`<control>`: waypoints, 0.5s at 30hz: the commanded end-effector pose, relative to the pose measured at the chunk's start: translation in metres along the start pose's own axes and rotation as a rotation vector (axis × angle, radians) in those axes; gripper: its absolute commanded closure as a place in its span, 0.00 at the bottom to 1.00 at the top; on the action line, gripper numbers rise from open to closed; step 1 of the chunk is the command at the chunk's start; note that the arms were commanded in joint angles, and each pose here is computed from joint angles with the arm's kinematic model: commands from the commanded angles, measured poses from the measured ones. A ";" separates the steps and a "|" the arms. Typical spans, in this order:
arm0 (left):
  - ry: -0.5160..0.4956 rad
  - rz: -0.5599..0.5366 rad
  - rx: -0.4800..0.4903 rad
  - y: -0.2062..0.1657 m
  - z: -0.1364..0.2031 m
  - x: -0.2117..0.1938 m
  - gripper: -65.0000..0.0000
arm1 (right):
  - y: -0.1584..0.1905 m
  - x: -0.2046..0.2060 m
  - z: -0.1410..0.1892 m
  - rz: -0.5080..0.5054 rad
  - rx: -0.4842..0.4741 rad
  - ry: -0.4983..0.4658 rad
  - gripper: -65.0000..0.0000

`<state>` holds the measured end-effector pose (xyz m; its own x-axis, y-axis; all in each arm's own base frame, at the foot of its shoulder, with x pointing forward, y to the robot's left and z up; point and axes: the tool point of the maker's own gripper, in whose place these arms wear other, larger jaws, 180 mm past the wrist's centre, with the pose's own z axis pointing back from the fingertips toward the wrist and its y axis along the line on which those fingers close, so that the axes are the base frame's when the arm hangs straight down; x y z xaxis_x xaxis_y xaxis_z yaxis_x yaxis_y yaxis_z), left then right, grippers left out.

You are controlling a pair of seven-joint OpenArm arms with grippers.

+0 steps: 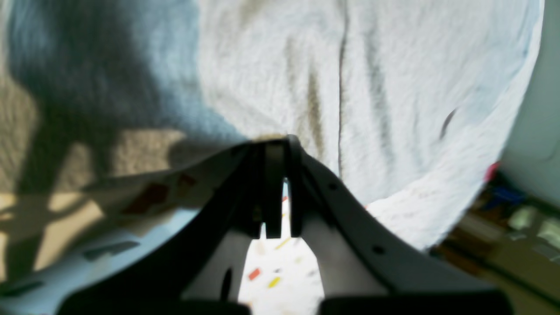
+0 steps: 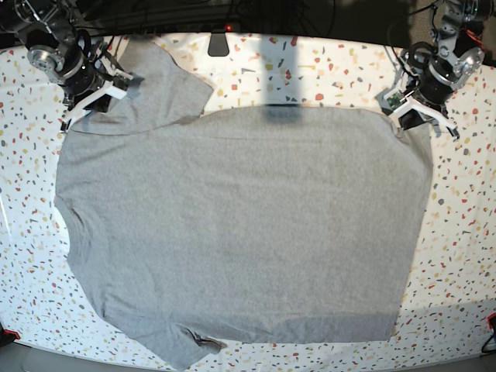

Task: Fold the T-shirt properly
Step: 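Pull the grasped shoulder corners away from the hem with both grippers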

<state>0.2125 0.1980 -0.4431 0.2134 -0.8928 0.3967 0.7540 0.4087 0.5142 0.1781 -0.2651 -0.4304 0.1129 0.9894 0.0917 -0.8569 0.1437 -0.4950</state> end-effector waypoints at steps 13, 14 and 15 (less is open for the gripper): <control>-0.176 0.307 0.096 0.013 0.073 0.010 1.00 | -0.005 -0.016 0.047 -0.134 -0.013 -0.048 1.00; -0.184 0.321 0.099 0.013 0.077 0.010 1.00 | -0.004 -0.018 0.052 -0.136 -0.015 -0.045 1.00; -0.190 0.334 0.101 0.013 0.081 0.009 1.00 | -0.002 -0.020 0.057 -0.137 -0.016 -0.041 1.00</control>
<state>0.1678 0.2116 -0.3821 0.3432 -0.6659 0.6624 0.6044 0.6964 0.3870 0.1413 -0.2868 -0.3893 0.2268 0.9552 0.1903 -0.8344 0.2913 -0.4678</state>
